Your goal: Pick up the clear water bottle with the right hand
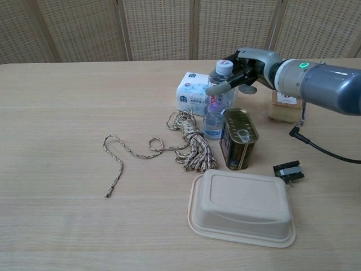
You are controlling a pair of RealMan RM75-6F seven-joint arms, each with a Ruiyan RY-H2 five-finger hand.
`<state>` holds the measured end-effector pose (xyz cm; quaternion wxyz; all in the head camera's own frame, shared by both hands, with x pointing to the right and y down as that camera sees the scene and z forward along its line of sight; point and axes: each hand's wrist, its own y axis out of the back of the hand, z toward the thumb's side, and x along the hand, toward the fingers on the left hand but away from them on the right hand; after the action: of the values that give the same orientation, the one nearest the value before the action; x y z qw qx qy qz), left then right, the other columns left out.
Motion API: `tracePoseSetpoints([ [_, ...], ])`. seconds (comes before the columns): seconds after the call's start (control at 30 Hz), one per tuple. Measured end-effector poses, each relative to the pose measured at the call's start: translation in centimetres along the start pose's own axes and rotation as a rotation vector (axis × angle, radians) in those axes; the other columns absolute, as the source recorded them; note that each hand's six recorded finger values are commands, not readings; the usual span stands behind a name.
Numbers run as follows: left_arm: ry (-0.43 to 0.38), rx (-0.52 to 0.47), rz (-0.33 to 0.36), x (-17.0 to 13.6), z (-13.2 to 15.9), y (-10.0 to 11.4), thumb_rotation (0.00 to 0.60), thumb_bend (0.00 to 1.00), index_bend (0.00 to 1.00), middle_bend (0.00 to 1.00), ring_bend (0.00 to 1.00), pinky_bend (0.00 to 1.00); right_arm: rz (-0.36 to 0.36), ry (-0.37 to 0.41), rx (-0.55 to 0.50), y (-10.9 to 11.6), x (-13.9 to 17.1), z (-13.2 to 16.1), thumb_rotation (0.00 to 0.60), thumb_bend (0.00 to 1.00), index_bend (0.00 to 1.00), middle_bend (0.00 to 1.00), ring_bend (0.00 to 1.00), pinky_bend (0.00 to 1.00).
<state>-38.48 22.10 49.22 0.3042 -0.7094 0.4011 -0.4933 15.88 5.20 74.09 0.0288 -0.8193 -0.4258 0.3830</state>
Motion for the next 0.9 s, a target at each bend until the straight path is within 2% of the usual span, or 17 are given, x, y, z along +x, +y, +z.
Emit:
tracePoseSetpoints([
  [0.2,-0.009,0.001,-0.005,0.2,0.3,-0.2,0.6,0.15,0.0,0.0,0.0,0.0,-0.043,0.009,-0.013,1.9,0.5,-0.2,0.6,0.16,0.73,0.8,0.89,0.98],
  [0.37,-0.017,0.002,-0.012,0.5,0.6,-0.4,0.6,0.15,0.0,0.0,0.0,0.0,-0.074,0.039,-0.037,3.7,1.0,0.6,0.6,0.16,0.73,0.8,0.9,0.98],
  [0.9,-0.024,-0.005,-0.027,0.8,0.8,-1.1,0.6,0.15,0.0,0.0,0.0,0.0,-0.185,0.199,-0.086,10.7,2.5,7.9,0.6,0.16,0.73,0.8,0.9,0.98],
])
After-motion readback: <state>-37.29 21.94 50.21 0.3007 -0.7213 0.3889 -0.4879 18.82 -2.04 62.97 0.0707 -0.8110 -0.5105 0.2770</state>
